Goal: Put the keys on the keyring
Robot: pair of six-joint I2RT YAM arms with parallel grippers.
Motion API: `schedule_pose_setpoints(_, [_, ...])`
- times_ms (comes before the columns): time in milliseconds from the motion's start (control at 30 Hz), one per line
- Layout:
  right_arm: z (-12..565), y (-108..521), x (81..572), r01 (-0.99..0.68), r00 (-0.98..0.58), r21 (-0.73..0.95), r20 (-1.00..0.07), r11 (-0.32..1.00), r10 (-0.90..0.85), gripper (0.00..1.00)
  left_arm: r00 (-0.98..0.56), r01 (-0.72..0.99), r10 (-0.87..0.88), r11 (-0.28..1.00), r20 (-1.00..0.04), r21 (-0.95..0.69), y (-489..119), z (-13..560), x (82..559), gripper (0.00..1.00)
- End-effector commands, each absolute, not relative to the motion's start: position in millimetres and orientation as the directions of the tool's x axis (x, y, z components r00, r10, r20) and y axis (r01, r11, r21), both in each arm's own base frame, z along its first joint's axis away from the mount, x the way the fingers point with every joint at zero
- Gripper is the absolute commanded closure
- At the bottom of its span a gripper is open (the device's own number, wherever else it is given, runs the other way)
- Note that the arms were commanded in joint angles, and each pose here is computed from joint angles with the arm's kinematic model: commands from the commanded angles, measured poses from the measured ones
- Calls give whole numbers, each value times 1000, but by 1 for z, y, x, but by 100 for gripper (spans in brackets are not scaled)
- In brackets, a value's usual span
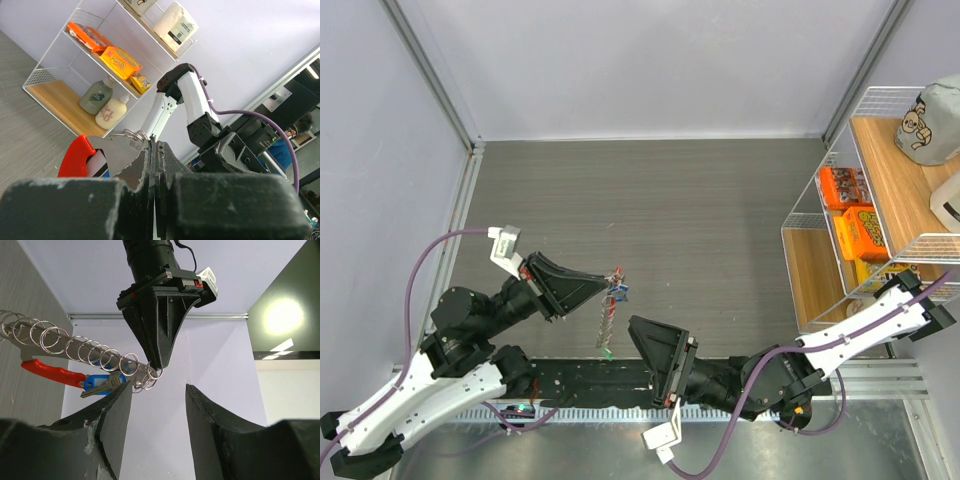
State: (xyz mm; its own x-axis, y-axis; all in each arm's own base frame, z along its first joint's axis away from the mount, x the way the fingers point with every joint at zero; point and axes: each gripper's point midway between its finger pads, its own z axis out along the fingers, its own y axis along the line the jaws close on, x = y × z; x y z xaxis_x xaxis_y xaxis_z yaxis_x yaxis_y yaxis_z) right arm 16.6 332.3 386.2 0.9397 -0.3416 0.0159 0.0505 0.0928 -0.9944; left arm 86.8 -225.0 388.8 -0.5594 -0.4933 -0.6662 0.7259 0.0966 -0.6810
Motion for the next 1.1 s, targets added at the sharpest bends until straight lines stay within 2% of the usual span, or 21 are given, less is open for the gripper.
schedule_pose_setpoints(0, [398, 332, 15, 96, 936, -989, 51, 113, -348, 47, -529, 754, -548, 46, -648, -655, -212, 421, 79, 100])
schedule_pose_setpoints(267, [381, 345, 24, 87, 931, -994, 56, 71, -360, 47, -535, 754, -546, 37, -645, -656, -209, 421, 74, 100])
schedule_pose_setpoints(400, [372, 351, 34, 127, 918, -991, 106, 31, -383, 47, -541, 750, -542, 36, -643, -660, -207, 420, 72, 100])
schedule_pose_setpoints(700, [377, 363, 37, 227, 895, -973, 190, 45, -403, 52, -540, 748, -544, 39, -642, -662, -202, 418, 69, 100])
schedule_pose_setpoints(1067, [388, 374, 41, 280, 875, -959, 237, 41, -422, 57, -537, 753, -549, 31, -640, -658, -198, 419, 66, 100])
